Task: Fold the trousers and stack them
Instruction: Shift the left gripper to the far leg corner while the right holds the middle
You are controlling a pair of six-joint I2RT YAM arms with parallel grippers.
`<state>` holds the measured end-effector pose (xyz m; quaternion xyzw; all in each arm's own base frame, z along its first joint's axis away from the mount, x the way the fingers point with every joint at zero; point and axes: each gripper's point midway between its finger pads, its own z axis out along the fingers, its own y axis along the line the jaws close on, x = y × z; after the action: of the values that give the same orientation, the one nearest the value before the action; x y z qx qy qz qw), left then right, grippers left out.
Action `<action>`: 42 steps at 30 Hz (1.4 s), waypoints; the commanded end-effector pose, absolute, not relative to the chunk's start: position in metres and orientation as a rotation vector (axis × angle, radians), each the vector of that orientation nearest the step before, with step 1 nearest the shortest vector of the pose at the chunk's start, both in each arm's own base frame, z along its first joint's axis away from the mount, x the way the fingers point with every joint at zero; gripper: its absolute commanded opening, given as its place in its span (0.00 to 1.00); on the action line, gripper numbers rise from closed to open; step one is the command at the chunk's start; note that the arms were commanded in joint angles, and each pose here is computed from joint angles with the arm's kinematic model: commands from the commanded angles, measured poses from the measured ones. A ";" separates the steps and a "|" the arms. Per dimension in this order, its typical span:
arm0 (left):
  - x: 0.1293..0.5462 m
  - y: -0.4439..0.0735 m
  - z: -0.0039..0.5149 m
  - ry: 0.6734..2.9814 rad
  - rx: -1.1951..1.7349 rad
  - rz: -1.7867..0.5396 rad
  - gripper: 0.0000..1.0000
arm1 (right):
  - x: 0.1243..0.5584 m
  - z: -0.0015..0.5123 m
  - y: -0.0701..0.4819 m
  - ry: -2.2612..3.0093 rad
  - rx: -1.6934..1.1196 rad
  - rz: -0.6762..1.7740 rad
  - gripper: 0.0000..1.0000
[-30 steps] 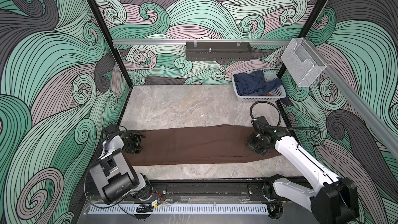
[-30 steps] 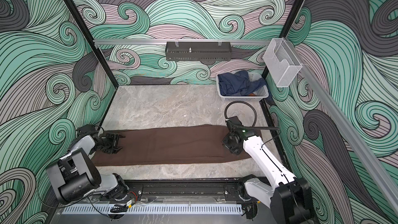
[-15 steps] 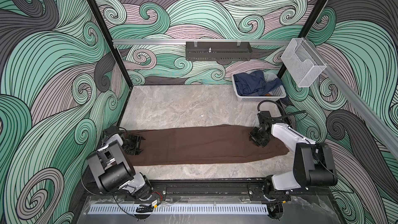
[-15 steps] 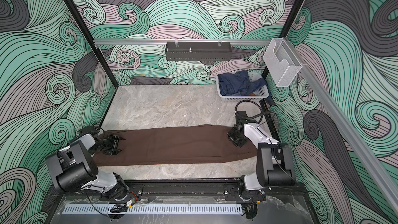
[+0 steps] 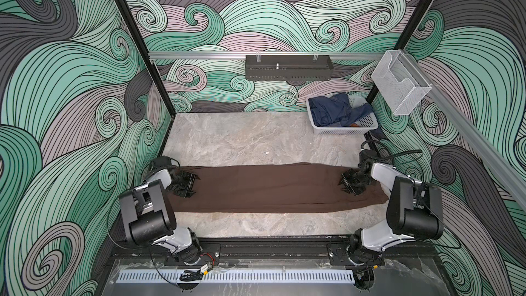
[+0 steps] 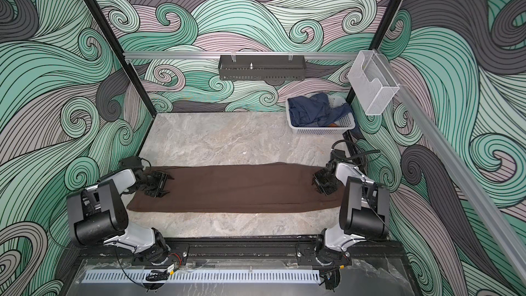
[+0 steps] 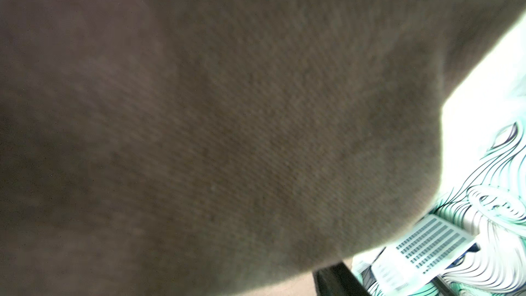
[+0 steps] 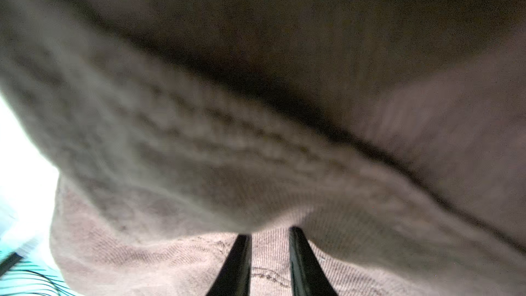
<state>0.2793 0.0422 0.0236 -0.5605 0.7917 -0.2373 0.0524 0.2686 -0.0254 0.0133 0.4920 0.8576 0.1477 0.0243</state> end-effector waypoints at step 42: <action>0.390 0.129 0.107 2.615 -0.994 -0.541 0.64 | 0.276 0.023 0.074 2.894 0.855 0.451 0.44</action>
<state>0.3847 0.1213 0.1047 -0.3644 0.8962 -0.2082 0.1434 0.2830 0.0807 0.0382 0.2713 0.9443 0.1751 0.0633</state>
